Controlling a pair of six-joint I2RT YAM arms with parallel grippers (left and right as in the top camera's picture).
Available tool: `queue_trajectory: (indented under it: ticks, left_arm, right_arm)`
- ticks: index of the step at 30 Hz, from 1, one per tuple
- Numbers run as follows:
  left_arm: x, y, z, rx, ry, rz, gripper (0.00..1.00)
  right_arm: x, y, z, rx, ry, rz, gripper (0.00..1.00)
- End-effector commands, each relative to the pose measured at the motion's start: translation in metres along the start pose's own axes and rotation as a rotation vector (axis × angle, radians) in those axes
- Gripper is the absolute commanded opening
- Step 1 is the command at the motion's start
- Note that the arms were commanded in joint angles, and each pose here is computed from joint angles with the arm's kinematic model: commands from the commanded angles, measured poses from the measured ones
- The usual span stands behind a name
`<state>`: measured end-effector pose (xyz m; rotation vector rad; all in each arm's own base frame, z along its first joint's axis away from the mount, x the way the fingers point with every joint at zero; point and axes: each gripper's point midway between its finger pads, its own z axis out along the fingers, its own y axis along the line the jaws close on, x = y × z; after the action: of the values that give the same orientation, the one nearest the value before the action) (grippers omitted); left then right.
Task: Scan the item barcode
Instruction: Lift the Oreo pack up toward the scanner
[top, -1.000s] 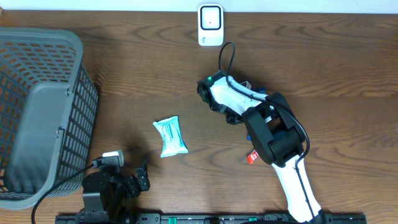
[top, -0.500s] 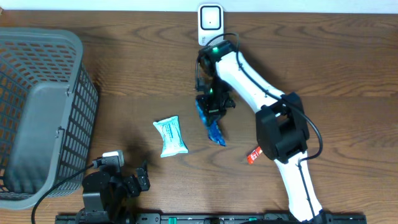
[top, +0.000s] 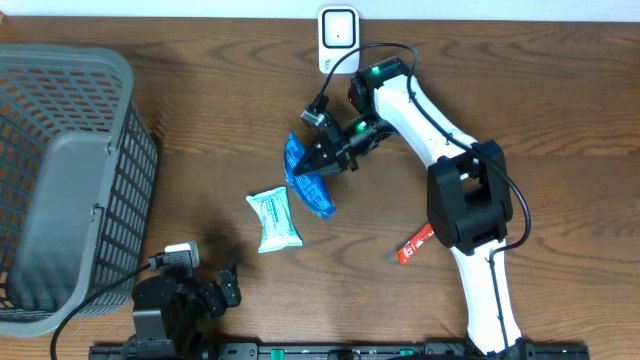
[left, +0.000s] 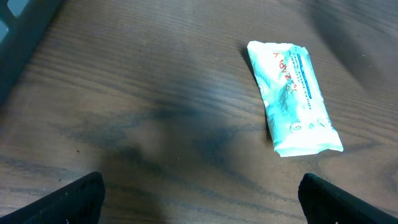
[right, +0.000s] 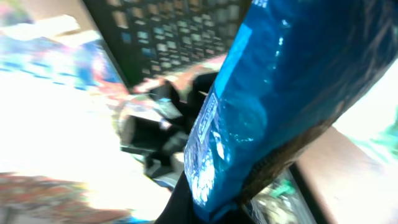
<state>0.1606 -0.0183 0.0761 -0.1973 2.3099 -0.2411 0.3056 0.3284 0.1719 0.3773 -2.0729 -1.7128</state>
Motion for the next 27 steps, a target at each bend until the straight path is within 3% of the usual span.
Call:
queue_trajectory:
  ticks: [1, 5, 17, 27]
  left_arm:
    - [0.01, 0.001, 0.0, 0.001, 0.038, -0.016, 1.0]
    - [0.01, 0.001, 0.0, 0.001, 0.038, -0.016, 1.0]
    - [0.01, 0.001, 0.0, 0.001, 0.038, -0.016, 1.0]
    - [0.01, 0.001, 0.0, 0.001, 0.038, -0.017, 1.0]
  right_arm:
    - [-0.004, 0.038, -0.004, -0.152, -0.052, -0.003, 0.01]
    - [-0.004, 0.038, -0.005, -0.148, -0.063, -0.138, 0.01]
    - [0.0, 0.04, 0.0, -0.114, -0.118, -1.072, 0.01]
    - [0.02, 0.075, 0.005, -0.11, -0.11, -1.302, 0.01]
